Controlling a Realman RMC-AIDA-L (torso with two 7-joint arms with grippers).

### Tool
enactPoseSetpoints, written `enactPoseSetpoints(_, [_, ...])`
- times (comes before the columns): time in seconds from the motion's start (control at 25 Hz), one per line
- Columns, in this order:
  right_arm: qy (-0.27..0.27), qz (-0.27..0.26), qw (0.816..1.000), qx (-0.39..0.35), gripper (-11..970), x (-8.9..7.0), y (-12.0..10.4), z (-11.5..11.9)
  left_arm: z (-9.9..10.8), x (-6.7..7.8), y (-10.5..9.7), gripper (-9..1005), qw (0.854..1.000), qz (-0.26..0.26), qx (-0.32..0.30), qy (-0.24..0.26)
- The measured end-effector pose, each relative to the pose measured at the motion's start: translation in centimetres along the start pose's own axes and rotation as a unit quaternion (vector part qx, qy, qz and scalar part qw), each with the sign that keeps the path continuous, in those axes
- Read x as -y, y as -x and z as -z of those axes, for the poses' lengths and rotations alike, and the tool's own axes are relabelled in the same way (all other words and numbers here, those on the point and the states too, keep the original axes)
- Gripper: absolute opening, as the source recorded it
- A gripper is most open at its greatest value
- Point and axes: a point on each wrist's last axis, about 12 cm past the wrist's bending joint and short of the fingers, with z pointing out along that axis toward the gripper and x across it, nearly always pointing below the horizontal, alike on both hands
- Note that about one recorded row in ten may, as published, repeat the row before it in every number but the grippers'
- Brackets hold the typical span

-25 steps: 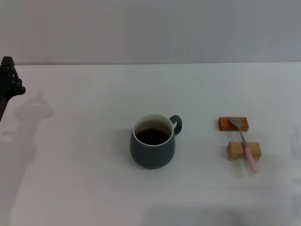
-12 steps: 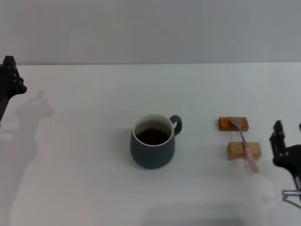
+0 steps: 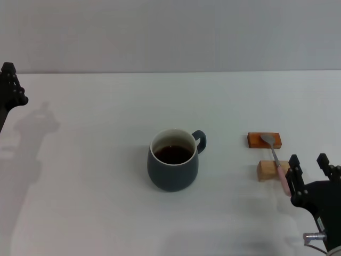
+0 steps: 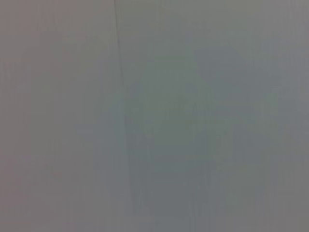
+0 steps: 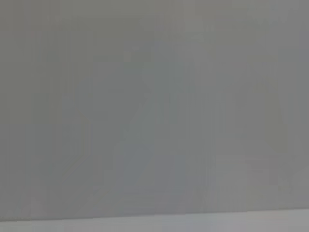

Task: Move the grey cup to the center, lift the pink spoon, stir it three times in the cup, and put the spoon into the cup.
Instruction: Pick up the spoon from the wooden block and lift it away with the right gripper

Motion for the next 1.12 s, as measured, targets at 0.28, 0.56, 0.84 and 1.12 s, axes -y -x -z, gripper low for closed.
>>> enactPoseSetpoints(0.28, [0.004,-0.003,1.000,-0.016,531,-0.2,-0.5,0.3,-0.1,-0.3,0.1,-2,1.000,0.000,0.003,0.005])
enactPoseSetpoints(0.56, [0.008,-0.005,0.999,-0.034,532,-0.2,-1.0,0.5,-0.2,-0.3,0.2,-2,1.000,-0.001,0.005,0.004])
enactPoseSetpoints(0.84, [0.015,-0.006,0.998,-0.058,533,-0.4,-1.7,0.4,-0.1,-0.4,0.2,-2,1.000,-0.003,0.004,0.004])
enactPoseSetpoints(1.12, [0.022,-0.013,0.997,-0.069,532,-0.6,-1.9,0.3,-0.1,-0.4,0.2,-2,1.000,-0.005,0.004,0.001])
